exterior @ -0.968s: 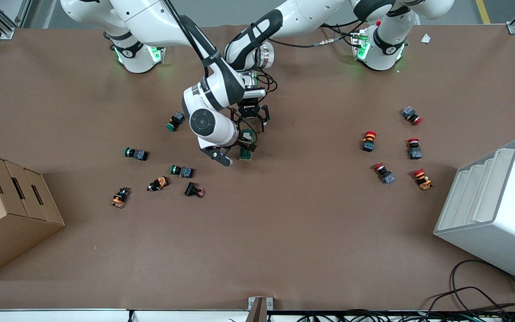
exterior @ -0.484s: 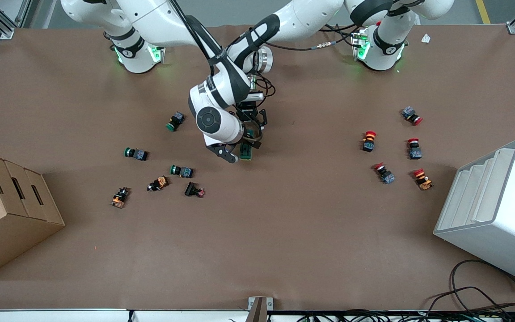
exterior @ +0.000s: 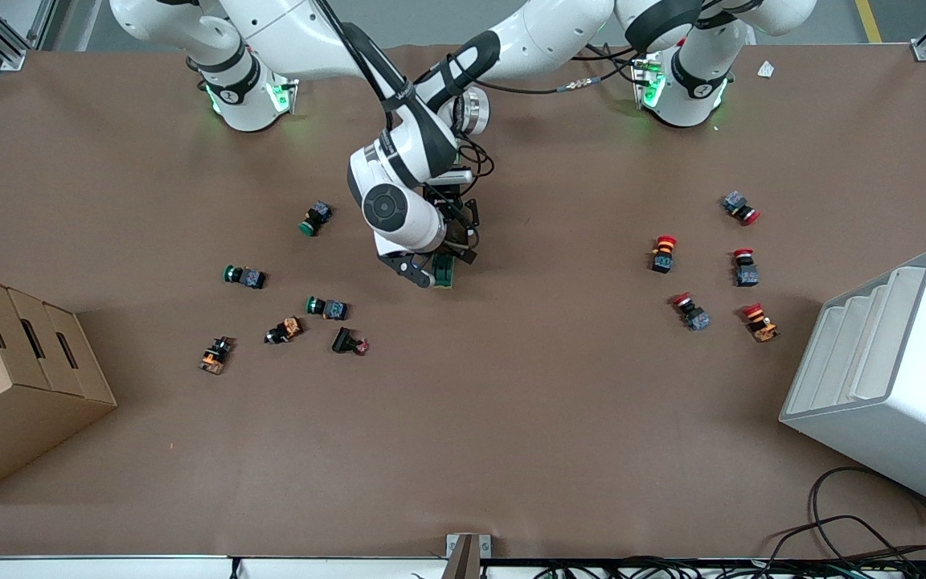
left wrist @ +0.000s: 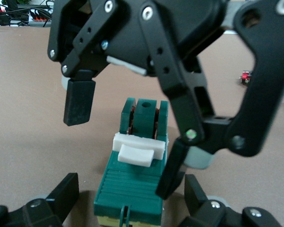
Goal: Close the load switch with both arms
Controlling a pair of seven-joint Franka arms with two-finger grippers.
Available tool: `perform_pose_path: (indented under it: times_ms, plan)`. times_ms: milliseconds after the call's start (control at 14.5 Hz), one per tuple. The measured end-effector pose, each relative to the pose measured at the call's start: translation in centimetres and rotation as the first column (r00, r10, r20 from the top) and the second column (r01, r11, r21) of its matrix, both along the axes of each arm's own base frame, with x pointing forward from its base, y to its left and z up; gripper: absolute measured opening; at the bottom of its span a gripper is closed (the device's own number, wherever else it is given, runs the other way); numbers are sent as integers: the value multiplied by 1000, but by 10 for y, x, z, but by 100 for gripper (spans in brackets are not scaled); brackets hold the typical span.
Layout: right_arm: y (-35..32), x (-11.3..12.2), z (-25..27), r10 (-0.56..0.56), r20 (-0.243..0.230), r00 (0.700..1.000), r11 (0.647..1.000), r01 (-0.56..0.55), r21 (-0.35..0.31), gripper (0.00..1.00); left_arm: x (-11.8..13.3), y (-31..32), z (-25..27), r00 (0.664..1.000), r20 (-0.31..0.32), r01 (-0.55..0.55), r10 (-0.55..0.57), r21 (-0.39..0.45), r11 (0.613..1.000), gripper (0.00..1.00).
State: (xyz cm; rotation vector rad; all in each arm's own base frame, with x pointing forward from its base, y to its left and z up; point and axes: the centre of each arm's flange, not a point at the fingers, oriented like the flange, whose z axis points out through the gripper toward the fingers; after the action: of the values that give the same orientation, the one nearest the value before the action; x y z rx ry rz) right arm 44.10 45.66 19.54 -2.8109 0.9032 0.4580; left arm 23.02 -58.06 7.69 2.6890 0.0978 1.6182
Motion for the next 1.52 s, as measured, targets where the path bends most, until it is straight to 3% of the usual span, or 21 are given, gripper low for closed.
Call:
perform_pose_path:
  times_ms: [1176, 1521]
  plan:
    - [-2, 21, 18, -87, -22, 996, 995, 88, 46, 100, 0, -1, 0, 1000, 1, 0, 0, -1, 1000, 98]
    - [-13, 55, 43, -135, 32, 990, 987, 132, 91, 100, 0, -1, 0, 1000, 1, 0, 0, -1, 1000, 98]
